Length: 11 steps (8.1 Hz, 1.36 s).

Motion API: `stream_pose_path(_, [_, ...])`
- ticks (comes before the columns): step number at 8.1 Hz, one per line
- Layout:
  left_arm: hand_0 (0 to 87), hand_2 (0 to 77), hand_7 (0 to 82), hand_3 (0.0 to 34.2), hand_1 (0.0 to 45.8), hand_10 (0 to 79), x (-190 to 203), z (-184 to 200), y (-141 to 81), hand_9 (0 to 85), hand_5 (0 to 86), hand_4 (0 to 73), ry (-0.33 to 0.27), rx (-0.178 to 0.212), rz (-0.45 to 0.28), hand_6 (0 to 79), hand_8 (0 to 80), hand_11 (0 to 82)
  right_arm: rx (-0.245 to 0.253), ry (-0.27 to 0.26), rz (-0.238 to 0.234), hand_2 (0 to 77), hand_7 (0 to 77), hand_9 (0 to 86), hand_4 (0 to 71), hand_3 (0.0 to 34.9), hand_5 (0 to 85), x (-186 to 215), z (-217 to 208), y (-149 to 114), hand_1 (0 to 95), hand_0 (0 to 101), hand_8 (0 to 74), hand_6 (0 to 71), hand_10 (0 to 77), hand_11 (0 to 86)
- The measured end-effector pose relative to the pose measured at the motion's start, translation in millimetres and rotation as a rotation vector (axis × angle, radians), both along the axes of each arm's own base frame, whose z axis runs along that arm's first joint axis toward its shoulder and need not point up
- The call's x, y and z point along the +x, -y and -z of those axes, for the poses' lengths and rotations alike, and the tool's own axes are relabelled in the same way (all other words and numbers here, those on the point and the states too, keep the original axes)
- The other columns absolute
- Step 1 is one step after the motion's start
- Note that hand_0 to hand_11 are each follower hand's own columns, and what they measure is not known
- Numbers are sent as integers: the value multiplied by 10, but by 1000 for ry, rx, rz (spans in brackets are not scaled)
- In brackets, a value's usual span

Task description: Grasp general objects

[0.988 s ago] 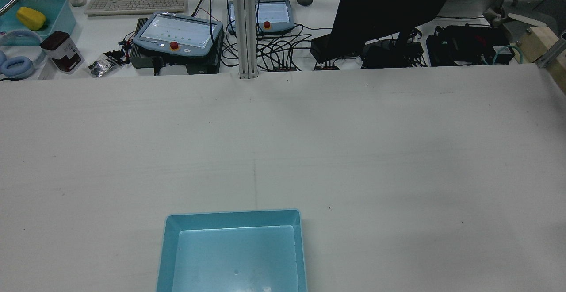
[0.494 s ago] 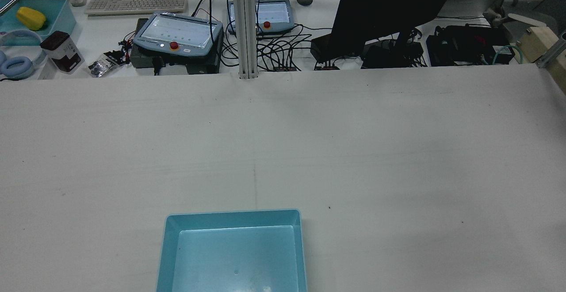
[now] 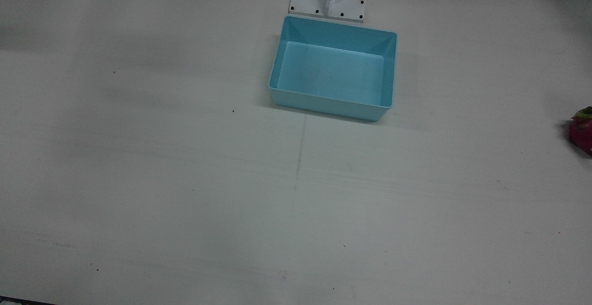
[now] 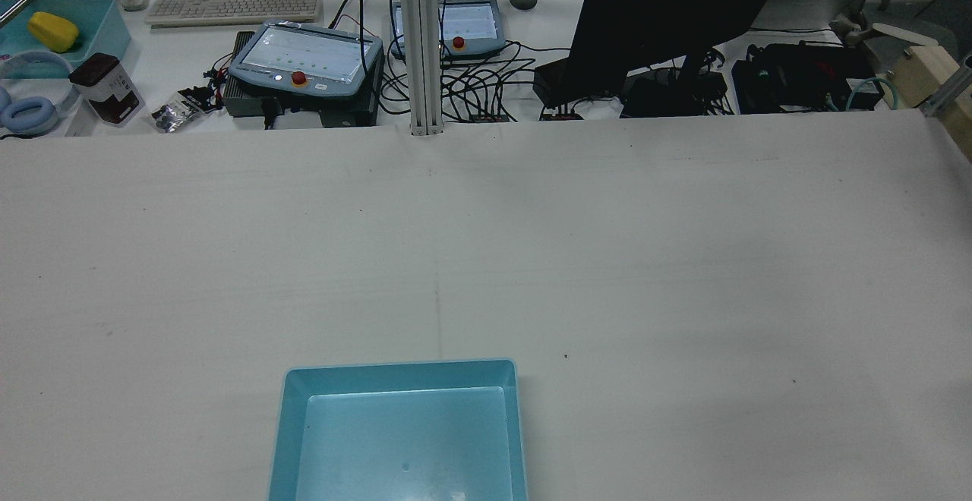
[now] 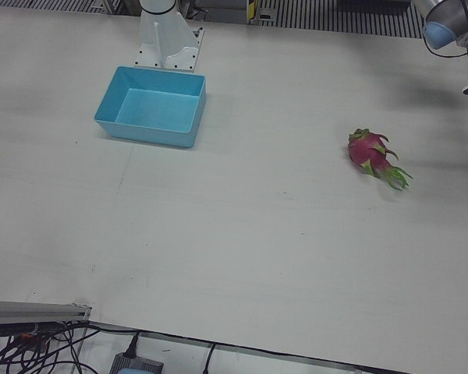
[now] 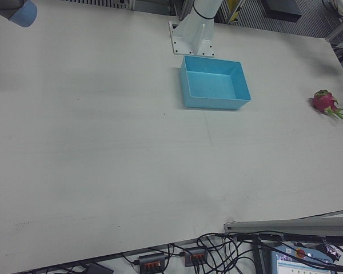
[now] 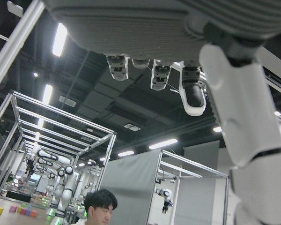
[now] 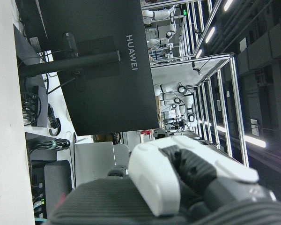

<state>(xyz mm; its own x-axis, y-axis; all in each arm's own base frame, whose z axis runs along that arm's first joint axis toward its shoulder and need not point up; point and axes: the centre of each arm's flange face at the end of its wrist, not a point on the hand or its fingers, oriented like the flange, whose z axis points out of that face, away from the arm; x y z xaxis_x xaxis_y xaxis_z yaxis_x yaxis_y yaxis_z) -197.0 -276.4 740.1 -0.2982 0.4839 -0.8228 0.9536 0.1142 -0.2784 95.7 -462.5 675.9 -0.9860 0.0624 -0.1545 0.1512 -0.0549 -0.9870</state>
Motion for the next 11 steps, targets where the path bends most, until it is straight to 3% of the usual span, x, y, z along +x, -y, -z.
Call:
stream_pose_path(3, [459,131,153,0,0,76,-188,8,124,11,709,0,-131,-18,108,87,11,131,0,0,0,774,0,5,0,0,0,0,2,2,949,0,0,0,0,5])
stream_pose_path(4, [459,131,153,0,0,76,-208,11,145,11,758,0,-149,-20,115,93,11,131,0,0,0,774,0,5,0,0,0,0,2,2,949,0,0,0,0,5])
stream_pose_path(7, [459,125,169,0,0,76,-108,22,245,11,714,0,-179,-17,64,109,11,131,1,0,0,774,0,5,0,0,0,-1,6,6,949,0,0,0,0,5])
stream_pose_path(8, [459,125,169,0,0,76,-3,106,464,5,704,11,-188,5,12,109,11,131,0,0,0,774,0,5,0,0,0,0,4,5,949,0,0,0,0,5])
stream_pose_path(10, [461,125,158,0,0,71,303,450,1285,0,704,11,-257,28,-126,98,11,136,-1,0,0,774,0,11,0,0,0,0,0,0,949,0,0,0,0,5])
stream_pose_path(11, [460,131,158,0,0,82,658,698,1731,5,704,27,-305,30,-236,109,11,136,-1,0,0,774,0,11,0,0,0,0,0,0,949,0,0,0,0,0])
